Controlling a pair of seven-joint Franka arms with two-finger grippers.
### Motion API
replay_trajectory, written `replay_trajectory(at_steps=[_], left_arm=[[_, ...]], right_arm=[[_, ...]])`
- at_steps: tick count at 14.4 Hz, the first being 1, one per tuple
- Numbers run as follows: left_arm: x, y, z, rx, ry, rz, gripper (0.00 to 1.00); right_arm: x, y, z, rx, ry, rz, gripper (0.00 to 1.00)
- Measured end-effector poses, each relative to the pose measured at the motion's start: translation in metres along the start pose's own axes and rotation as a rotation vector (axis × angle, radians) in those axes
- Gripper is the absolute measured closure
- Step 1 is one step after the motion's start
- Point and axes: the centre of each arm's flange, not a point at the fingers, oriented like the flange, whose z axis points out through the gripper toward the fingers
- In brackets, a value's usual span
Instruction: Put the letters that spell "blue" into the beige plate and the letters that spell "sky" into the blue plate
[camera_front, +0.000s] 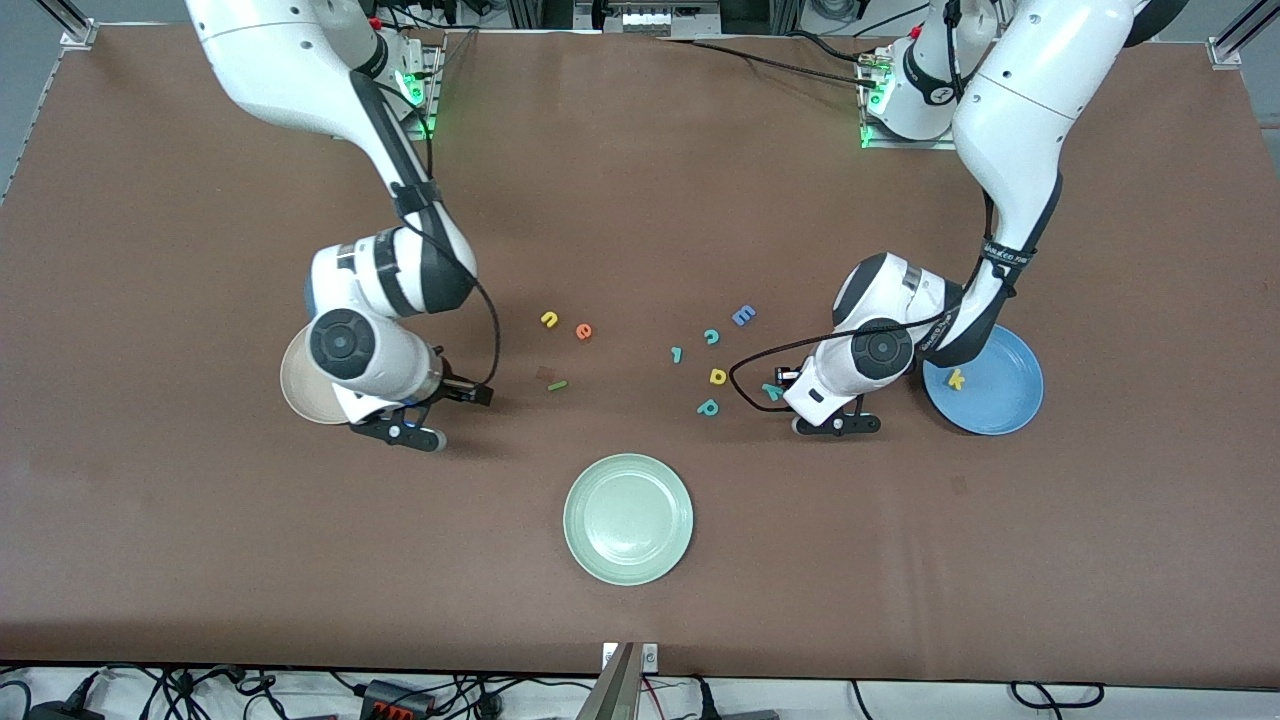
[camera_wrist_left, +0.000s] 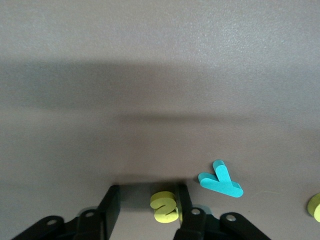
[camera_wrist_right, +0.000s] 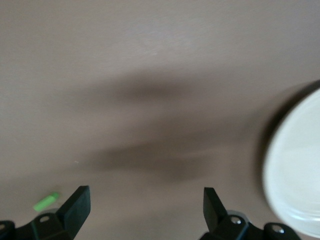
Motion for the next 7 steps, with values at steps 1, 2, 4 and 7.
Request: replay_trajectory(at_steps=[1,2,4,7], left_arm=[[0.0,-0.001,-0.001,0.0,0.0,-0.002,0.64],[0.001,-0.002,-0.002,0.001,-0.001,-0.005,0.74],[0.001,-0.002,-0.002,0.0,-0.001,-0.029,0.78],[0.0,-0.001,-0.002,-0.001,-0.001,-0.065,0.81]], right_arm=[[-0.006,-0.011,0.007,0.007,0.014,0.063,0.0],[-0.01,-0.02,0.013,0.01,0.022,0.142,0.0],[-0.02,-0.032,0.026,0.007,0.025,0.301,0.0],[-0.027,-0.05,0.037,0.037,0.056,0.515,0.0]])
